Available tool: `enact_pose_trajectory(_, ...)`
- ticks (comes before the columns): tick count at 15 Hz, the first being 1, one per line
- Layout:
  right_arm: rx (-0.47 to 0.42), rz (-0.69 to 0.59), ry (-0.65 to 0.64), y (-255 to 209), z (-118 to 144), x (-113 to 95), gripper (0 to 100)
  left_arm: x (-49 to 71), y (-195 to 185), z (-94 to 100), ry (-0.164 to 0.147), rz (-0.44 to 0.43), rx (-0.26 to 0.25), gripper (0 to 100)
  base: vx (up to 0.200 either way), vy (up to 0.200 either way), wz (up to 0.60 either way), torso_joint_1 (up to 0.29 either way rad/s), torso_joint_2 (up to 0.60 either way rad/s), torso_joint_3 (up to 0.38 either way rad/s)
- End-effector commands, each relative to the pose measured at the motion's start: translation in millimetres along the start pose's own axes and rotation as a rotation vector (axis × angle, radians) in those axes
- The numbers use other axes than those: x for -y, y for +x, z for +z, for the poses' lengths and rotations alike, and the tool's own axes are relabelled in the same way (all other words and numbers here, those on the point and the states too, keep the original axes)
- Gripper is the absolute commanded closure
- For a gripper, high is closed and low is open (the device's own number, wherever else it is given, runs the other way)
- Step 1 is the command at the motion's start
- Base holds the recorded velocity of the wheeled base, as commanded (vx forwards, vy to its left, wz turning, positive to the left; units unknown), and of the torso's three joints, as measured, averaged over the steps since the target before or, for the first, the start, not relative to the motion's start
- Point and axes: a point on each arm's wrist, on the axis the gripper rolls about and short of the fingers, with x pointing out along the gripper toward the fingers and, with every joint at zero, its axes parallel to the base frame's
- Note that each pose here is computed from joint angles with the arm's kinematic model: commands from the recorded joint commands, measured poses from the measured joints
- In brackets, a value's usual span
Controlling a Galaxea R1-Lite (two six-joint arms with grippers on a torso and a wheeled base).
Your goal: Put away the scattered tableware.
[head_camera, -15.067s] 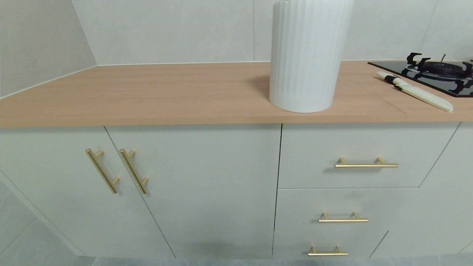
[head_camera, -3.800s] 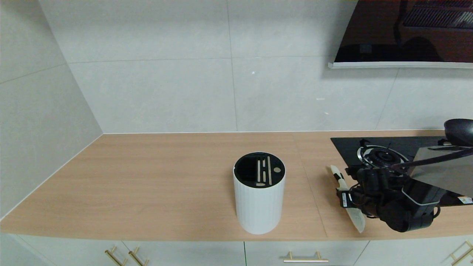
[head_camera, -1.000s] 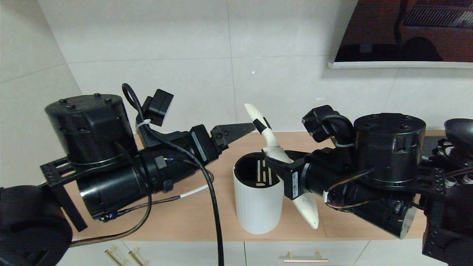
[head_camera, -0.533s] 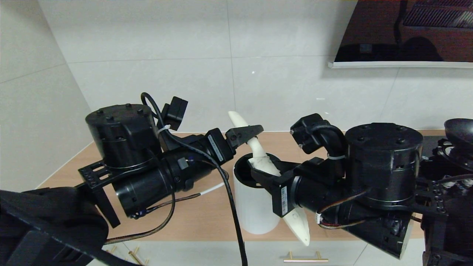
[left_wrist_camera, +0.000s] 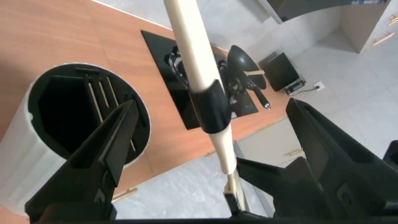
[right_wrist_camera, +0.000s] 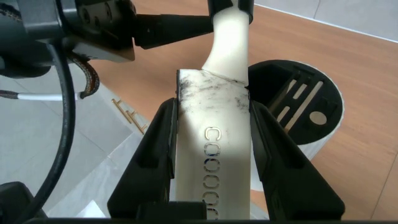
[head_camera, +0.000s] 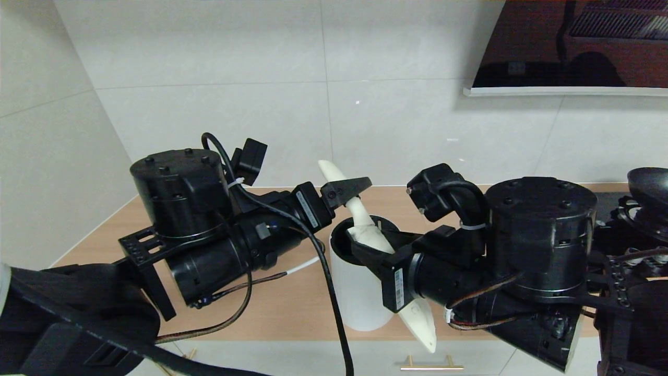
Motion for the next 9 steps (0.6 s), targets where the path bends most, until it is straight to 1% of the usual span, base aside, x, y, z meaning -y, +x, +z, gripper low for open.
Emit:
enact_pose_trajectory(1,-0.003,0.0,-0.001,0.7,-0.9,-0.2,100,1.1,-0.7,-0.3,0.0,-0.003,-0.001,0,0.0,0.0,0.0,0.0,0.0,0.0)
enact_pose_trajectory(3,0.003,0.001,0.001,-0.8,0.8,-0.1,100,0.7,0.0,-1.2,-0.002,-0.002,-0.004,0,0.0,0.0,0.0,0.0,0.0,0.0)
enact_pose_trajectory(4,0.003,0.001,0.001,-0.8,0.8,-0.1,100,1.1,0.0,-1.6,0.0,-0.003,-0.005,100,0.0,0.0,0.0,0.0,0.0,0.0)
enact_pose_trajectory(9,0.0,0.002,0.001,-1.0,-0.2,-0.4,100,1.1,0.0,-1.6,0.0,-0.003,-0.005,100,0.0,0.0,0.0,0.0,0.0,0.0)
